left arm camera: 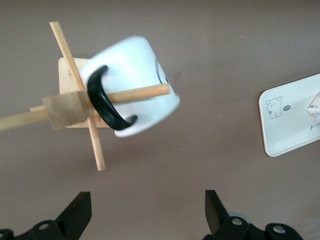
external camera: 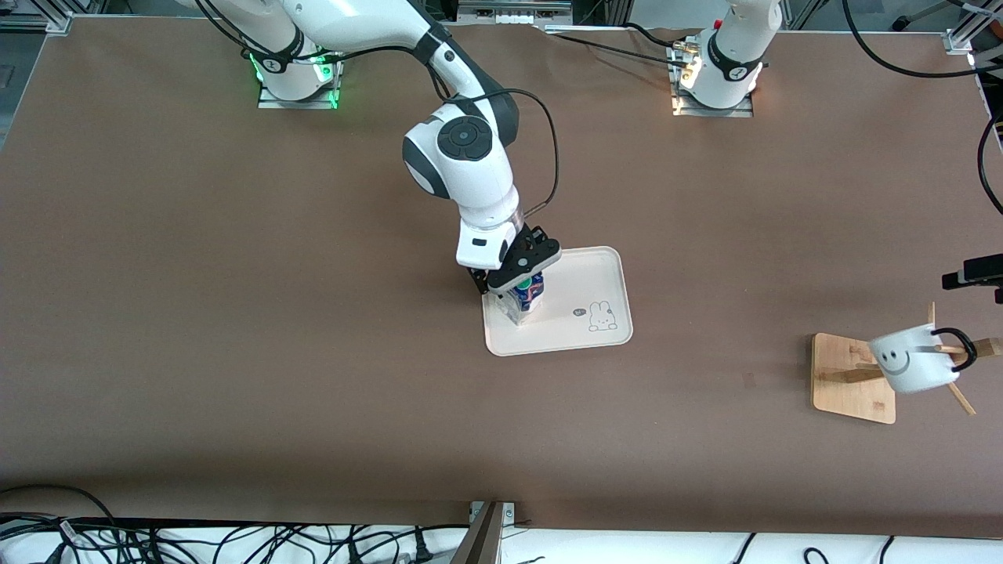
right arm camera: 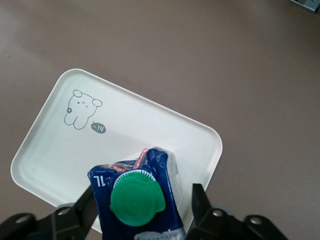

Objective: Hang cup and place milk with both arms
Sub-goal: 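Hang the mug handle on the stand peg while the right gripper grasps the carton, then lift the milk carton with the right gripper and carry it beside the tray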

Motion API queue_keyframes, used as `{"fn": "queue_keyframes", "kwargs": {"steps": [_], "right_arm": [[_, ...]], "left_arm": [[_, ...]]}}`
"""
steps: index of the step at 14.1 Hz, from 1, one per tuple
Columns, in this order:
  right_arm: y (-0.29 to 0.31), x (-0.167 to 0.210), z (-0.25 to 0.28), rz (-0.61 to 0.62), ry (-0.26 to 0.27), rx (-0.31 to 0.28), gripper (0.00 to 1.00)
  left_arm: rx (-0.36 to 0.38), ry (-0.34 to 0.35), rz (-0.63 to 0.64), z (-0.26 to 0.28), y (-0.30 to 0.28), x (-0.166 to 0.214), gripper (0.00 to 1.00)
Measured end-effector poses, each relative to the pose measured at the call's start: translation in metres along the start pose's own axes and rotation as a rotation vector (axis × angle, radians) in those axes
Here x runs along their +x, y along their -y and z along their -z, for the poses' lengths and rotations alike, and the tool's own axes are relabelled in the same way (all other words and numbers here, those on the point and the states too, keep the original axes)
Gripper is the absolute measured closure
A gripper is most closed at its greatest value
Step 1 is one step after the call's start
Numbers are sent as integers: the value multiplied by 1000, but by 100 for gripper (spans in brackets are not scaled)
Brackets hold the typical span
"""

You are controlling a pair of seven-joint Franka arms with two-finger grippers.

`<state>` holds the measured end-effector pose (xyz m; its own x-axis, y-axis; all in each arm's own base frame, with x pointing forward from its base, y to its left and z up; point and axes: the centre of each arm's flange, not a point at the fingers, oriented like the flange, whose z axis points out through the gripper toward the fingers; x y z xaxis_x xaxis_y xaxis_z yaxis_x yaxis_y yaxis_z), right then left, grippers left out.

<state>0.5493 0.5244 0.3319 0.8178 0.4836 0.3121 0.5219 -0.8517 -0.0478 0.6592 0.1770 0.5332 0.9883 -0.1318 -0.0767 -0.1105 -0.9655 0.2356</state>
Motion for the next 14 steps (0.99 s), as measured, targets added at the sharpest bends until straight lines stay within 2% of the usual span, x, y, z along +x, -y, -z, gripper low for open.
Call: {"fn": "queue_keyframes", "kwargs": {"steps": [2,3,4,5,7,11,14], "right_arm": [[0,-1,-2,1,3,0,46],[0,-1,-2,0,3,0,46],[1,-1,-2,-3,3,3,53],[1,-1,-2,-6,4,6,56],[1,-1,-2,-7,4,7,57],[1,-1,-2,-9,4,9,62],[1,-1,-2,-26,8,19,63]], "left_arm": [[7,19,29,13,-36,-3,0],[18,27,46,18,-56,-3,0],[41,35,58,22,-77,-3,0],[66,38,62,25,-94,-2,0],[88,43,64,27,-119,-2,0],[92,55,78,22,-122,-1,0],[113,62,77,17,-145,-3,0]]}}
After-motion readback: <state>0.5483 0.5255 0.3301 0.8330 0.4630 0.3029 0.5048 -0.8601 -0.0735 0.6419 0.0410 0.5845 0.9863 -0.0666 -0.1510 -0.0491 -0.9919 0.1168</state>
